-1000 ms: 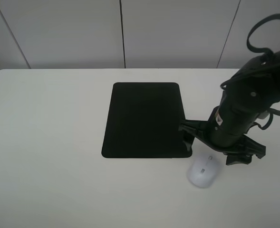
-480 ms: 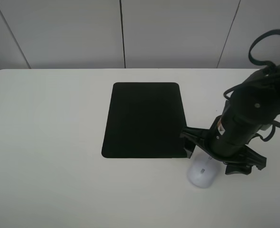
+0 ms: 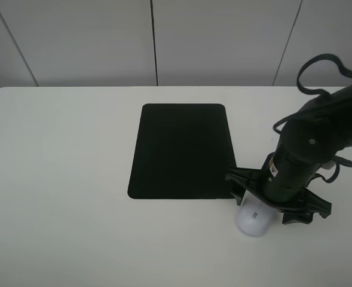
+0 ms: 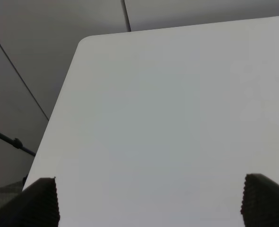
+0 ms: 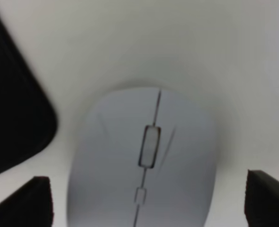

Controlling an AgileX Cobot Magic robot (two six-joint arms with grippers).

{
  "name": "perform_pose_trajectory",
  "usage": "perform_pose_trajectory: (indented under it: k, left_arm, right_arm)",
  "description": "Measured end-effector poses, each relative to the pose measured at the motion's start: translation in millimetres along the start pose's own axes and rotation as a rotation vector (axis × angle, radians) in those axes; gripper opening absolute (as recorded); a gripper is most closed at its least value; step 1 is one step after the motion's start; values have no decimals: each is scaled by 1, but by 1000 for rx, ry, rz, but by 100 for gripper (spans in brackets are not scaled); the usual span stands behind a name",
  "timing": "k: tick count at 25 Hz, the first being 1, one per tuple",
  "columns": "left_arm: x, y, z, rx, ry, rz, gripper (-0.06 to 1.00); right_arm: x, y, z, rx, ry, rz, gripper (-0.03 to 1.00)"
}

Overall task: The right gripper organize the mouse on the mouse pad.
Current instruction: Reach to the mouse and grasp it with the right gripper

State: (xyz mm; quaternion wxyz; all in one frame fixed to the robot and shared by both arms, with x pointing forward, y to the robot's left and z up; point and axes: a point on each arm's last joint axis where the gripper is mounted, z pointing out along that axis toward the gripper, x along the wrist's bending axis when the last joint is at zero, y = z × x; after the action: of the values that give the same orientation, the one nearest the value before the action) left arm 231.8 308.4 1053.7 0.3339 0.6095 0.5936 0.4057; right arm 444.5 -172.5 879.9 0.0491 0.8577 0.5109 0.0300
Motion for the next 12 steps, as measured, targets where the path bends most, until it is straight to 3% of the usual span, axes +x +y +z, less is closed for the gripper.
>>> perform_pose_trajectory:
  k: [8, 12]
  left_arm:
    - [0, 0, 0, 0, 0, 0, 79]
    - [0, 0, 0, 0, 0, 0, 79]
  right_arm:
    - [0, -1, 9, 17, -28, -2, 75]
    - [2, -2, 14, 21, -21, 0, 67]
